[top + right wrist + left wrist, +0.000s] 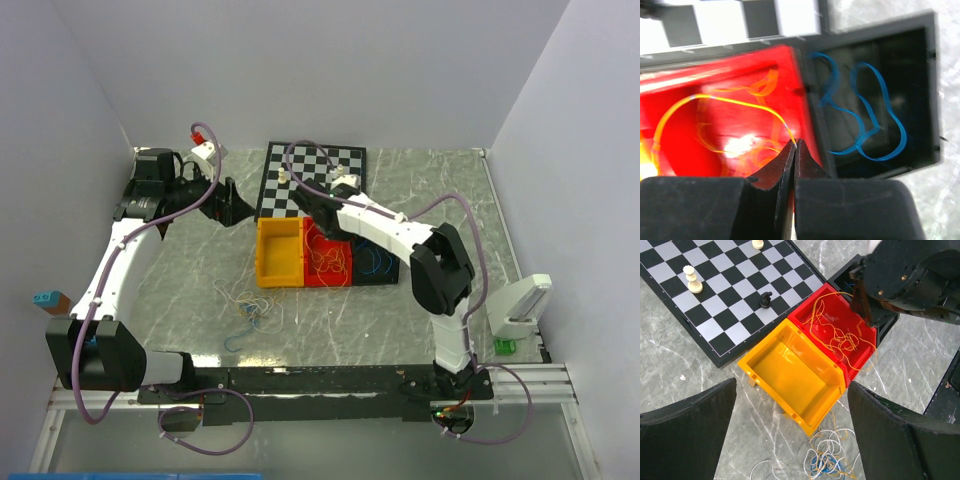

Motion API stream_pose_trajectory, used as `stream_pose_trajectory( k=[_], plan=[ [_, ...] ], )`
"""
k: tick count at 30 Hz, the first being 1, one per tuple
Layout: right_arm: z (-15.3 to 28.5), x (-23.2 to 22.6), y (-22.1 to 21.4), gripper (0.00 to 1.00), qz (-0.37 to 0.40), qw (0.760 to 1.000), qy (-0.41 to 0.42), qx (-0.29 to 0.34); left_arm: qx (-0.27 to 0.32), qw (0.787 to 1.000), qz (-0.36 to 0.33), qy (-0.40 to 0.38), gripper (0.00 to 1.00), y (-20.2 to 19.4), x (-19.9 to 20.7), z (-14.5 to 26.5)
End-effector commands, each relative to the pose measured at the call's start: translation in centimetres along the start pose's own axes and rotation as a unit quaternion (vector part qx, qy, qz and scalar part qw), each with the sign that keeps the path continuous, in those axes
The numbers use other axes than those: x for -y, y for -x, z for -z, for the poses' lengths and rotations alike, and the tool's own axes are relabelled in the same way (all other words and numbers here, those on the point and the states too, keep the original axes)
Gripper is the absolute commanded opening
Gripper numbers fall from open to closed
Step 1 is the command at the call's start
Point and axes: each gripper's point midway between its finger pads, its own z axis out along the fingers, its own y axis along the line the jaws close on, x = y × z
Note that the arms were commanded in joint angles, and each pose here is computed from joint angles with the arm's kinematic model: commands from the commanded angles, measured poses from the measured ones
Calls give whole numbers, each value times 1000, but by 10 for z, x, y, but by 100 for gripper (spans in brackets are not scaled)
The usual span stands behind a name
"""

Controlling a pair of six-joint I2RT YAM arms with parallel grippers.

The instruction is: Untangle the cables

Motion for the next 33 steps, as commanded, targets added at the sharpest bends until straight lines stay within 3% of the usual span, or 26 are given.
stream_pose_trajectory(
  k=[1, 7, 18, 26, 33],
  plan=[
    [13, 28, 7, 0, -29, 999, -5, 13, 23, 1000, -14, -12, 97, 15, 7, 4],
    [9, 26, 2, 0, -10, 1000, -20, -7, 28, 999, -13, -12, 97, 17, 7, 5],
    [15, -24, 22, 0, 12, 998, 60, -2, 22, 1000, -14, -11, 97, 12, 7, 5],
    [-12, -47, 1, 0, 14, 994, 90, -54, 18, 1000, -21, -6, 97, 11, 6, 7],
    [-35, -56, 10, 0, -2, 992, 114, -54, 18, 1000, -20, -8, 97, 12, 6, 5]
  ],
)
